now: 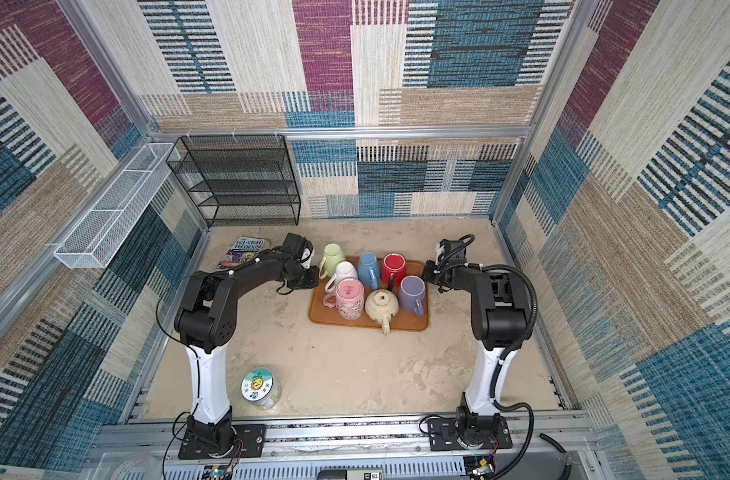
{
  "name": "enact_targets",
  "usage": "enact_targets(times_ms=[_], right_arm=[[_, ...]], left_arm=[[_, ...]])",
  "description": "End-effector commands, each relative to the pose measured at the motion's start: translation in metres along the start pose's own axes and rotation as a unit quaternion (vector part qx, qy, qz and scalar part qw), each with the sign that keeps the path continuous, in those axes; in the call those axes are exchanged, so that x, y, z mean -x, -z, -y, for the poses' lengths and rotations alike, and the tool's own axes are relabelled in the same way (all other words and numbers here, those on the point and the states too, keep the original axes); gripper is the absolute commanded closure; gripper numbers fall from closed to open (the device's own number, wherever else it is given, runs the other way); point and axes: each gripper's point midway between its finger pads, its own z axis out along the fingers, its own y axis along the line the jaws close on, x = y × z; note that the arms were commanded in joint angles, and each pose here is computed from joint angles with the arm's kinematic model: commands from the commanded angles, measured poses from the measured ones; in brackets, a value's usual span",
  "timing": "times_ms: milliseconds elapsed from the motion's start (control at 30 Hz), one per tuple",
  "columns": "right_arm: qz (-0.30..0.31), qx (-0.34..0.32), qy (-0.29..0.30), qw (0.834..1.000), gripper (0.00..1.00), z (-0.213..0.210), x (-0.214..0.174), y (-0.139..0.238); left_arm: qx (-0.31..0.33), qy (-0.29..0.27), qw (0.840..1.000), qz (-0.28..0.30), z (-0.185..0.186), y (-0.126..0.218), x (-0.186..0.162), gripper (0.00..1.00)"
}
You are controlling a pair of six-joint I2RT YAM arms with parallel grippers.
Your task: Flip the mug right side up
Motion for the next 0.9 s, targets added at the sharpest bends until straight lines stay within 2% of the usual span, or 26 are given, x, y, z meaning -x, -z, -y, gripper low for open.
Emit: enact_targets(times_ms=[0,300,533,867], right_arm=[[-0.044,-0.002,-0.013,0.999,1.0,-0.002,-0.028,0.002],[-0.054,0.008,-0.001,0.999,1.0,-0.016,-0.05,0.019],[-0.059,0.016,0.007,0.998,1.0,-0.026,-0.071,0.035],[-0.067,0.027,0.02,0.997,1.0,-0.041,-0.095,0.05]], left_arm=[[-0.023,0.007,1.0,0.0,0.01,0.008,-0.015,1.0],[-0.007,0.033,0.999,-0.002,0.001,0.025,-0.07,1.0],[0.013,0.033,0.999,0.003,-0.009,0.051,-0.091,1.0],[0.019,0.056,0.998,-0.007,-0.02,0.06,-0.127,1.0]])
